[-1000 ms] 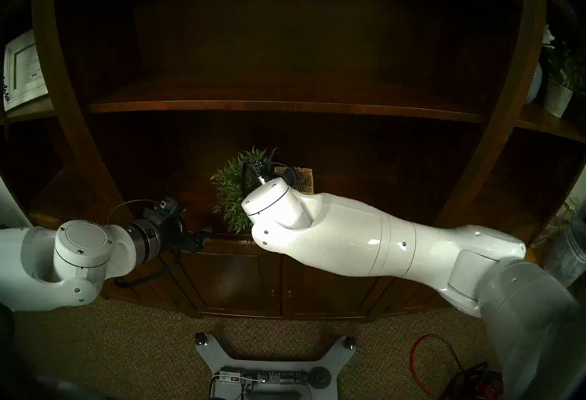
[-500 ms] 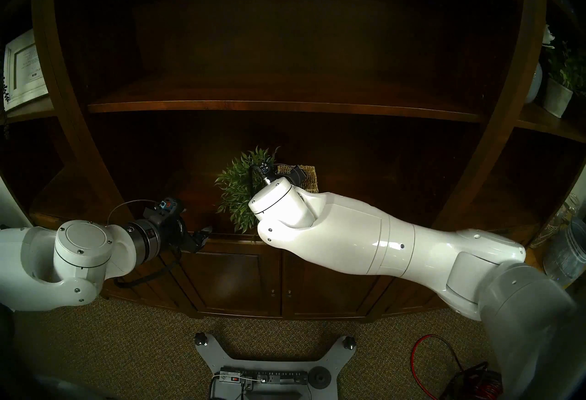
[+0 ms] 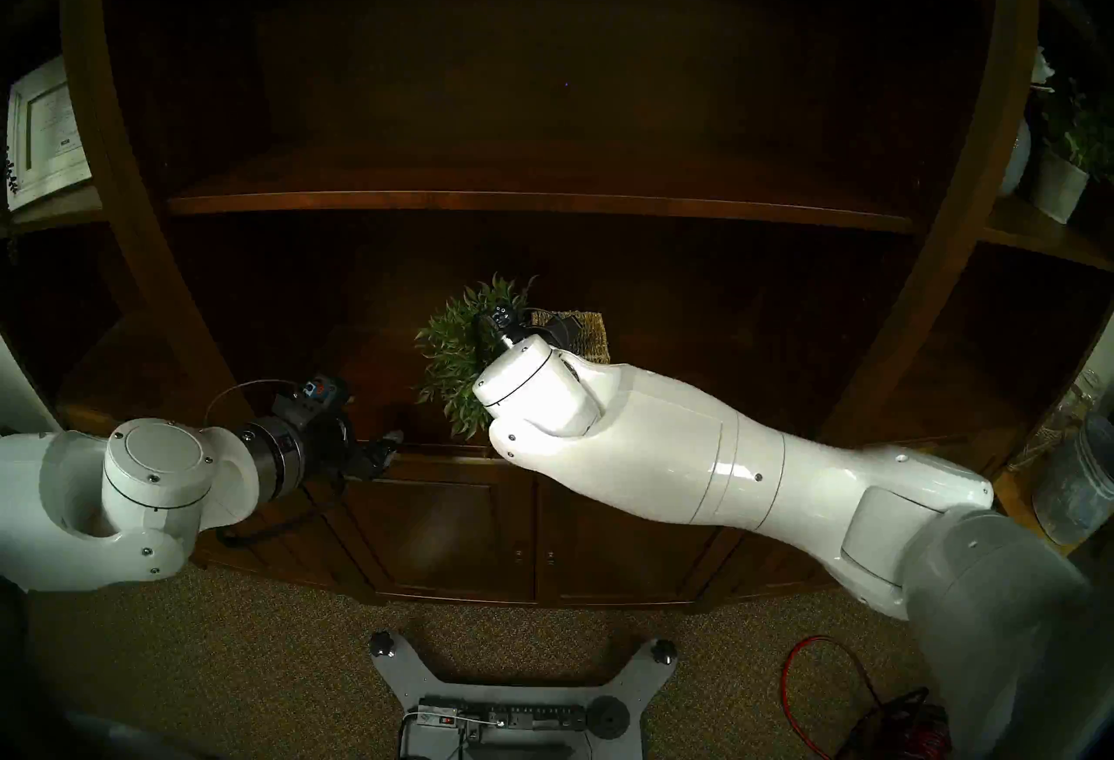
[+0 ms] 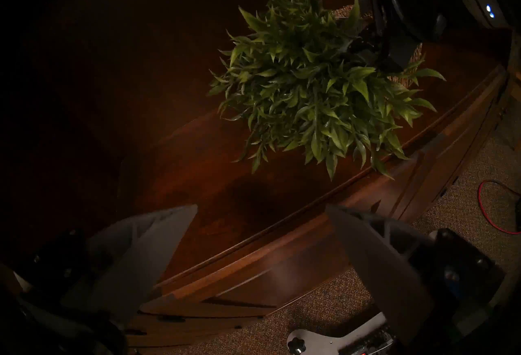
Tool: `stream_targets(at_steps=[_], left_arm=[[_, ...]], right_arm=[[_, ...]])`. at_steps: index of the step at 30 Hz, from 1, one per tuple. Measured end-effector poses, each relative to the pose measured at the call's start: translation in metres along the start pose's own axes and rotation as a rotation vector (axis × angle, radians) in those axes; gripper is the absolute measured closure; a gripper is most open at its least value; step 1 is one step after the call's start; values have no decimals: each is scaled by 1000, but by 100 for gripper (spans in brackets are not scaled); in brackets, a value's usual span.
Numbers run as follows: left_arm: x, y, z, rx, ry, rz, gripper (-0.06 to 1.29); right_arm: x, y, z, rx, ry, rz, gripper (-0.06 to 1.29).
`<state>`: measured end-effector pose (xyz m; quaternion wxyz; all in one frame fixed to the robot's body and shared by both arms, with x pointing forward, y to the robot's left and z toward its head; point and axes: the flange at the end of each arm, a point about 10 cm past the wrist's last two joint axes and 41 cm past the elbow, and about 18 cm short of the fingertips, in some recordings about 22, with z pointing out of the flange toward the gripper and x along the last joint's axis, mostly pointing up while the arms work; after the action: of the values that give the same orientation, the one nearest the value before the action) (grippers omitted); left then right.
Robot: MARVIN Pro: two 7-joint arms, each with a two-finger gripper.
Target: Place the fake decorative plant upright
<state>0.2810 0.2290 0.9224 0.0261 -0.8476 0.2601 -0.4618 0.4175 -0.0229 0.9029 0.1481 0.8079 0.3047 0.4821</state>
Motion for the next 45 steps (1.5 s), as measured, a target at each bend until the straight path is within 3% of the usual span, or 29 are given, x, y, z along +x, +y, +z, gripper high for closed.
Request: stream_targets(at_steps=[4,12,13,15,20,28,45], left_arm=[[0,0,0,0,0,0,0],[0,0,0,0,0,0,0],[0,0,0,0,0,0,0],[0,0,0,0,0,0,0],[0,0,0,0,0,0,0],[0,0,0,0,0,0,0],[0,0,0,0,-1,0,0]], right_arm=[[0,1,0,-2,3,-6,34],[0,8,0,-16,7,-18,47],[0,8,-1,-17,6,-21,62],[-1,9,-1,-18,6,-24,77],[-2,11,-1,-22,4,-30,87],[-4,18,-2,-49,8,-15,124],[-5,30,-14,-97,38,62,127]])
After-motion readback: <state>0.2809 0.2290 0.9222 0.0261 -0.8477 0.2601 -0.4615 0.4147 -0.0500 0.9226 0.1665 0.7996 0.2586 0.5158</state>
